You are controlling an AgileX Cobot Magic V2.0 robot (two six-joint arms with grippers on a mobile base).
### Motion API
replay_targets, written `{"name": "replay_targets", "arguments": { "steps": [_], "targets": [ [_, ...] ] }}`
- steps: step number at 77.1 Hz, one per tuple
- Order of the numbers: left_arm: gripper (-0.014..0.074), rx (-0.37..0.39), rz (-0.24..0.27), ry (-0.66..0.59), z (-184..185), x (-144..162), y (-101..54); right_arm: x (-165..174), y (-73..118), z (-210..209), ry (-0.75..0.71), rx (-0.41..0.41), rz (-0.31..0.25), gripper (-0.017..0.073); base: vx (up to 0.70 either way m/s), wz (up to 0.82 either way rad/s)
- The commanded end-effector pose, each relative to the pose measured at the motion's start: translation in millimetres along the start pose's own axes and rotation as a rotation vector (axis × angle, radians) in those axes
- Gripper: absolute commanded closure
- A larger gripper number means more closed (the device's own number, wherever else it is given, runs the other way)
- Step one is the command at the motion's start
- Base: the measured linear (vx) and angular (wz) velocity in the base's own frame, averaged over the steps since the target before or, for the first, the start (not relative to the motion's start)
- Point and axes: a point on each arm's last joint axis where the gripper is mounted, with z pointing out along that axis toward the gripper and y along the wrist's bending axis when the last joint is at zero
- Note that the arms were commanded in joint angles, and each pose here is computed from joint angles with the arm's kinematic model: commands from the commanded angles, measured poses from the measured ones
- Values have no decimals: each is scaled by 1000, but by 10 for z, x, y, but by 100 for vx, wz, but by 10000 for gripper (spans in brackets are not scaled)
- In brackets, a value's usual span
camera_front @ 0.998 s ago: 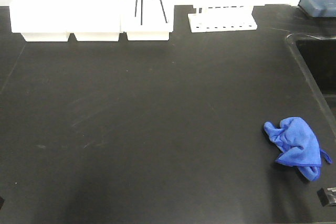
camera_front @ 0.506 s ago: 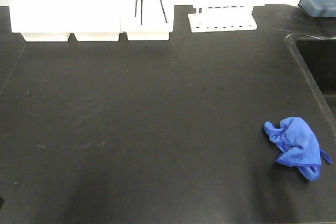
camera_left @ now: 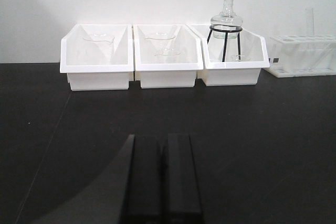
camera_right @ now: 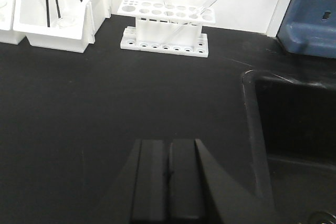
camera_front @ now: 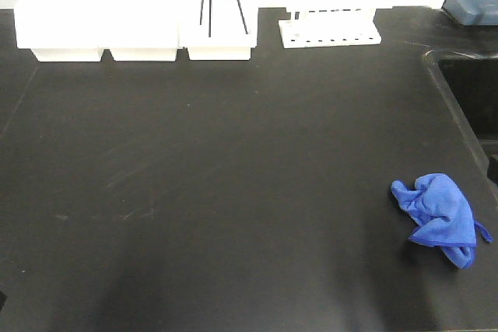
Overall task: Wipe right workspace with blue cloth
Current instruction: 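Move the right gripper down toward the blue cloth near the sink, then close the right gripper on the blue cloth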
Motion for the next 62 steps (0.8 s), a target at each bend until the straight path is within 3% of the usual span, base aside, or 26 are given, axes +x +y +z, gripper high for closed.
{"name": "replay_targets", "arguments": {
  "steps": [1,17,25,28,35,62],
  "targets": [
    [600,1,-1,-118,-29,-164,-6,-167,-19,-44,-100,13,1,434,0,0],
    [600,1,-3,-118,-29,-164,-6,-154,-17,-43,-85,10,24,87,0,0],
    [600,1,-3,-118,-29,-164,-6,-136,-13,-42,-66,5,63,-75,0,0],
    [600,1,-3,-118,-29,-164,-6,-114,-9,-35,-38,0,114,-110,0,0],
    [600,1,-3,-118,-29,-164,-6,-31,-8,13,71,3,182,-117,0,0],
    [600,1,-3,-118,-29,-164,-6,274,-94,631,490,84,125,-18,0,0]
  ]
}}
